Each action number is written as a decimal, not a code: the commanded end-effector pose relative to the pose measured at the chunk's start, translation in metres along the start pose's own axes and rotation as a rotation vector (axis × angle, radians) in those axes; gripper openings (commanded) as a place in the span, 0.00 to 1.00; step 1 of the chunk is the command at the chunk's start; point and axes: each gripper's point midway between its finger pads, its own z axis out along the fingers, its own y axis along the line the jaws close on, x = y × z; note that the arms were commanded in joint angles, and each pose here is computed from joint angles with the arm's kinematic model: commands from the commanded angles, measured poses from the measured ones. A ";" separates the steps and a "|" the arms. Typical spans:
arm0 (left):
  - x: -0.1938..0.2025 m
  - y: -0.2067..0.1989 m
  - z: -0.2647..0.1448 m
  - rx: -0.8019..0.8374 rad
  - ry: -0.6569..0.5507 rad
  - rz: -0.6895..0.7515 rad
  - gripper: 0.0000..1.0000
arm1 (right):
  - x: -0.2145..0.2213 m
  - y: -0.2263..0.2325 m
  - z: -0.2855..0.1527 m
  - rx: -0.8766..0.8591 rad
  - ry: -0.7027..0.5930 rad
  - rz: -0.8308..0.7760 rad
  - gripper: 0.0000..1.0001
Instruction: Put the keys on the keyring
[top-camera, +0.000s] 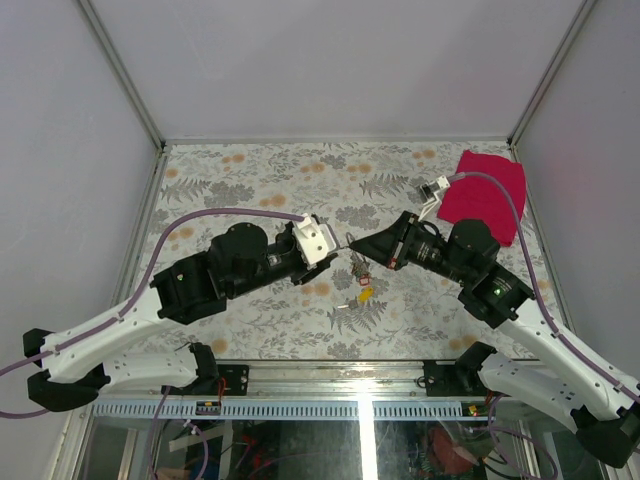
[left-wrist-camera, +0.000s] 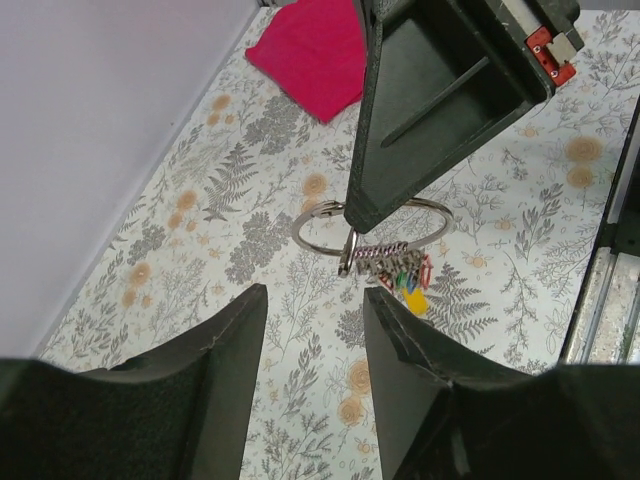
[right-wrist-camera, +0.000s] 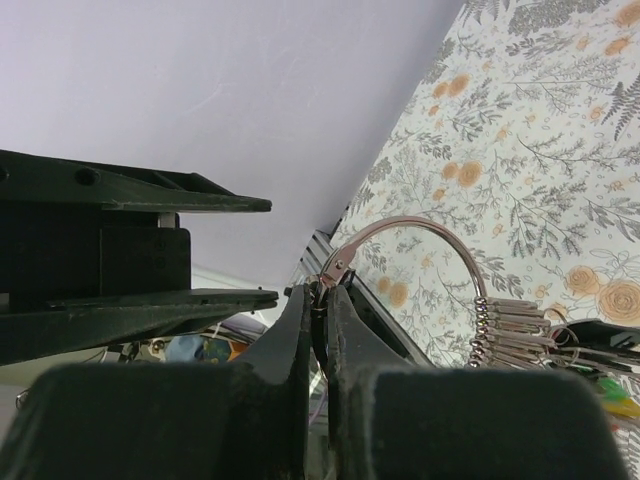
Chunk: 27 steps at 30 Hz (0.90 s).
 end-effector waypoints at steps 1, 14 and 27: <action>-0.025 0.005 0.002 -0.015 -0.110 0.001 0.46 | -0.026 0.050 -0.007 -0.159 -0.083 -0.033 0.00; -0.025 0.001 0.010 0.009 -0.107 0.030 0.48 | -0.026 0.062 -0.011 -0.213 -0.077 -0.008 0.00; -0.030 -0.003 0.015 0.037 -0.113 0.044 0.24 | -0.024 0.065 -0.012 -0.228 -0.064 0.000 0.00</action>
